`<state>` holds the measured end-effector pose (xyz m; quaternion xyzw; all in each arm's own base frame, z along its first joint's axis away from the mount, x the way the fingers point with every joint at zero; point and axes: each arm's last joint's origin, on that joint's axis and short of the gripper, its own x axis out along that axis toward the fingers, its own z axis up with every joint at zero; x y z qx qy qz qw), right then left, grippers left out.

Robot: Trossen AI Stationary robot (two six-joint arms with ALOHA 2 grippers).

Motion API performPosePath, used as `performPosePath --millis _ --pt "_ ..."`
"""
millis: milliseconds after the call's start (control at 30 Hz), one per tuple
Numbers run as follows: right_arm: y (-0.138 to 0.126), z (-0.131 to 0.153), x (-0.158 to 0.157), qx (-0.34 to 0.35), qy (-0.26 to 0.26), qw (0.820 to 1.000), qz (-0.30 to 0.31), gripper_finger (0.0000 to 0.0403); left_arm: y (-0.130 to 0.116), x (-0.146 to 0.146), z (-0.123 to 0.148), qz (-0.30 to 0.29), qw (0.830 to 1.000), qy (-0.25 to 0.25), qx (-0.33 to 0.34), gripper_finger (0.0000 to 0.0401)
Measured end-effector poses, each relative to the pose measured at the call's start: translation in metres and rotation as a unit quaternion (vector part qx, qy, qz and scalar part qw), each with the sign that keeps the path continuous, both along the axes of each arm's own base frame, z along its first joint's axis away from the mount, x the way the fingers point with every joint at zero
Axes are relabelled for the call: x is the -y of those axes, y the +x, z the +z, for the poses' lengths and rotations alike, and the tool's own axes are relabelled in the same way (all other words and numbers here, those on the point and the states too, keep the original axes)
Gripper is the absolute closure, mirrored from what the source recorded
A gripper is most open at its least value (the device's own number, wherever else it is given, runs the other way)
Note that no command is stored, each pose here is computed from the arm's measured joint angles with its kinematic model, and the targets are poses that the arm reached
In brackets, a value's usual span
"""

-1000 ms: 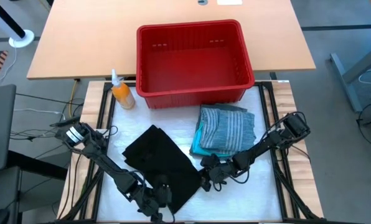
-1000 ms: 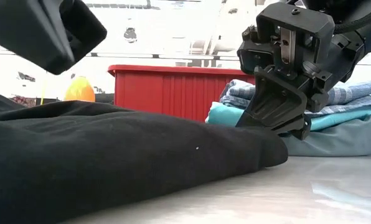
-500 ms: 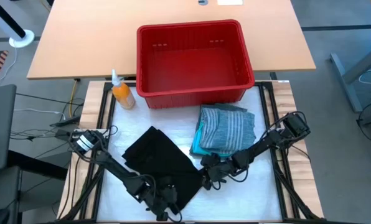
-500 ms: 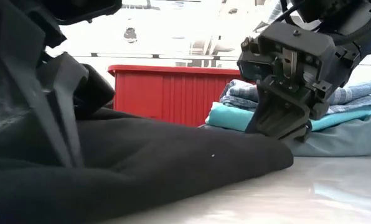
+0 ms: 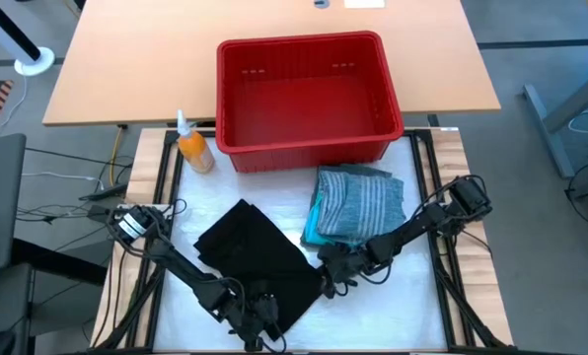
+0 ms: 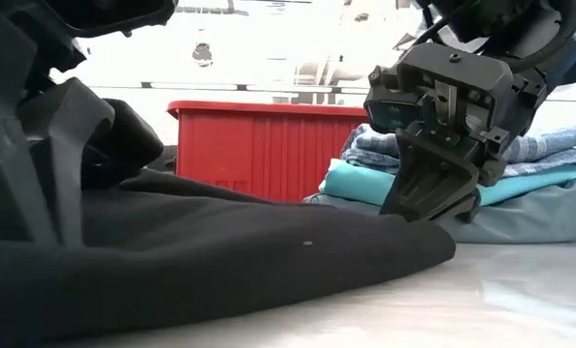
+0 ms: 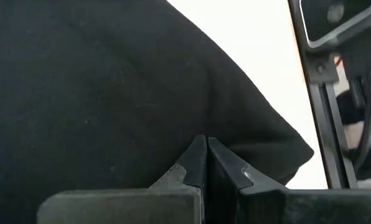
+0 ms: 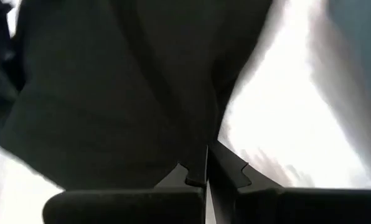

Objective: Fold Laundry from Bin
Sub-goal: Fold the black shirt

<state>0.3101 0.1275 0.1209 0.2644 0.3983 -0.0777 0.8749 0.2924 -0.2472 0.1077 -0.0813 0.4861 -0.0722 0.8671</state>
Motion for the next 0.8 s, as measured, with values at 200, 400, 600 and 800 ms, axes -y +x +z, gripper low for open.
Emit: performPosePath --millis 200,400,600,800 --pt "0.001 0.008 0.001 0.007 0.003 1.0 0.023 0.0371 -0.007 -0.004 0.008 -0.013 1.0 0.023 -0.015 0.0401" --pt "0.005 0.014 -0.002 0.018 -0.017 0.999 0.048 0.0322 -0.017 -0.016 0.025 -0.039 0.996 0.078 -0.034 0.0401" --pt "0.015 0.025 0.001 0.017 -0.023 0.999 0.047 0.0247 -0.023 -0.029 0.05 -0.065 0.993 0.096 -0.037 0.0401" --pt "0.034 0.049 0.001 0.03 0.03 0.995 0.087 0.0193 -0.029 -0.036 0.082 -0.07 0.994 0.079 0.0 0.0401"
